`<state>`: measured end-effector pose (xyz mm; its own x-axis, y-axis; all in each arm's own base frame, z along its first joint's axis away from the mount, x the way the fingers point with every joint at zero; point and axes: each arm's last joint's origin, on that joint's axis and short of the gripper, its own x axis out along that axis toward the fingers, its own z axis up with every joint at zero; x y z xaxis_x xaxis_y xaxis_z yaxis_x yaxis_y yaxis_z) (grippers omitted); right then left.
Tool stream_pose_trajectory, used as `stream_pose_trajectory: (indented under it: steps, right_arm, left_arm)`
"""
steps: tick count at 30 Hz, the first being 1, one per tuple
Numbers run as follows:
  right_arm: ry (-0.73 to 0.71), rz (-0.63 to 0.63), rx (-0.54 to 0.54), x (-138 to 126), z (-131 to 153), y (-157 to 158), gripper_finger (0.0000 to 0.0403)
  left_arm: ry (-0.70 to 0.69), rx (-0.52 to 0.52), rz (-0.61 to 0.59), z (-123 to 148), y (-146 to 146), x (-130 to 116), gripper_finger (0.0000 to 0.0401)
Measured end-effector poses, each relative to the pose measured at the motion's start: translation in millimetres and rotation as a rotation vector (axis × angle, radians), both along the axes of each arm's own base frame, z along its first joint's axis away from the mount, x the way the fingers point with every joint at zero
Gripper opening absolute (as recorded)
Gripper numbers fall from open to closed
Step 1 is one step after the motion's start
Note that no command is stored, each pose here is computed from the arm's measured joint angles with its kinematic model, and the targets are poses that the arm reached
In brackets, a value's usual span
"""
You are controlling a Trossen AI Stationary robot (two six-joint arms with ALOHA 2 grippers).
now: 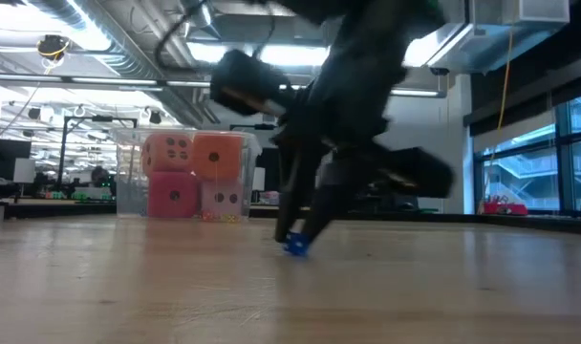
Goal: Pick & Place Dice
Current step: Put the small blue die into the transparent bin
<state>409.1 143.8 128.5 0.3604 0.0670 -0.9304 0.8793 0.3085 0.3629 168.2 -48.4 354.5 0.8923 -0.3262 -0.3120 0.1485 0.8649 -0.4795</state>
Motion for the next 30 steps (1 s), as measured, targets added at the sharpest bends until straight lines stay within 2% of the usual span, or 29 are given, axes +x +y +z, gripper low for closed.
stream_pose_trajectory:
  steps: [5,9,15,24,30]
  right_arm:
    - [0.020,-0.025,-0.028,10.7,-0.1,-44.1,0.0052]
    - [0.029,-0.020,-0.028,14.2,-0.2,-63.6,0.0052]
    - [0.016,-0.011,-0.060,13.9,4.0,-66.7,0.0072]
    - [0.025,0.014,-0.005,13.7,5.8,-68.6,0.0161]
    - [0.031,-0.009,0.016,13.2,6.2,-68.2,0.0170]
  left_arm:
    - [0.002,-0.006,0.000,0.0,-0.1,0.0,0.0214]
    - [0.003,-0.007,0.000,0.0,-0.1,-0.1,0.0214]
    - [0.005,-0.015,-0.014,0.0,-0.5,-0.2,0.0214]
    - [0.006,-0.014,-0.015,0.0,-0.5,-0.3,0.0214]
    - [0.007,-0.015,-0.015,0.0,-0.5,-0.3,0.0214]
